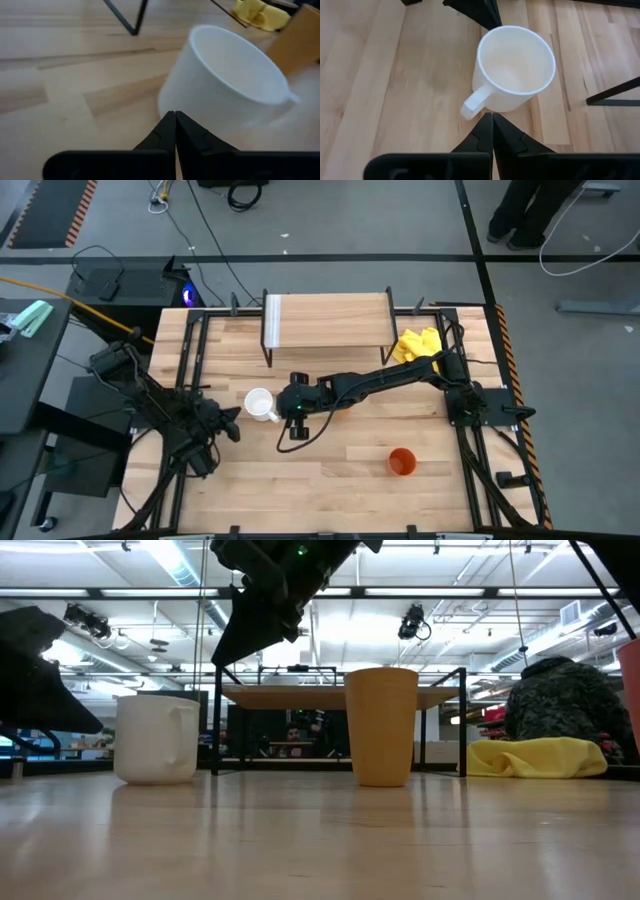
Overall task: Stack small to large cups/mugs on shelf
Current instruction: Put the white mug on the shelf
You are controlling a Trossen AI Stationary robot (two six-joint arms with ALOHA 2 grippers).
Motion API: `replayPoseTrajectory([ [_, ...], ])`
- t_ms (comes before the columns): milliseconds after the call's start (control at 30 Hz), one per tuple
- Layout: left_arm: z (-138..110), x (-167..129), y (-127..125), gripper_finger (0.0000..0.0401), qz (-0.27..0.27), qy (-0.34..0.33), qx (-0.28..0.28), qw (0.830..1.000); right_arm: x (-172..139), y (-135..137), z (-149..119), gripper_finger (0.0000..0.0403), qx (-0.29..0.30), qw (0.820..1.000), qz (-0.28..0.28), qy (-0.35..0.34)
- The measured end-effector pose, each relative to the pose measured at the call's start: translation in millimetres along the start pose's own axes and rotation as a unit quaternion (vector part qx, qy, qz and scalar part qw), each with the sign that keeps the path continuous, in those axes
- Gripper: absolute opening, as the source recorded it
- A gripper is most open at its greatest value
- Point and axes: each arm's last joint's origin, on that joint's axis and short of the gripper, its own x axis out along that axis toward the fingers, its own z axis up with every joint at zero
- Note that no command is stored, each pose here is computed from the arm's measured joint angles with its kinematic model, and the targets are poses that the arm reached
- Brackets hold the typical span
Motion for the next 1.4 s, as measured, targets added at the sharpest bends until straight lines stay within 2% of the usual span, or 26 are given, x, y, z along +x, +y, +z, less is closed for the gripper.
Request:
replayPoseTrajectory([
  [167,5,8,0,0.0026,0.031,-0.009,-0.005,0.999,1,-4,0,0.0009,0.022,1.0,0.012,0.001],
  [400,12,22,-1,0.0008,0.074,-0.028,-0.003,0.997,-1,5,-1,0.0008,0.014,1.0,0.023,0.006],
  [533,14,27,-2,0.0012,0.085,-0.032,-0.01,0.996,-1,5,-4,0.0011,0.015,0.999,0.023,0.018],
  [1133,24,48,-42,0.0014,0.02,-0.012,0.018,1.0,-1,20,-9,0.0011,0.004,0.999,0.033,0.025],
  [1400,31,60,-55,0.0008,0.001,0.005,0.042,0.999,5,29,-31,0.0011,0.014,0.996,0.033,0.08],
])
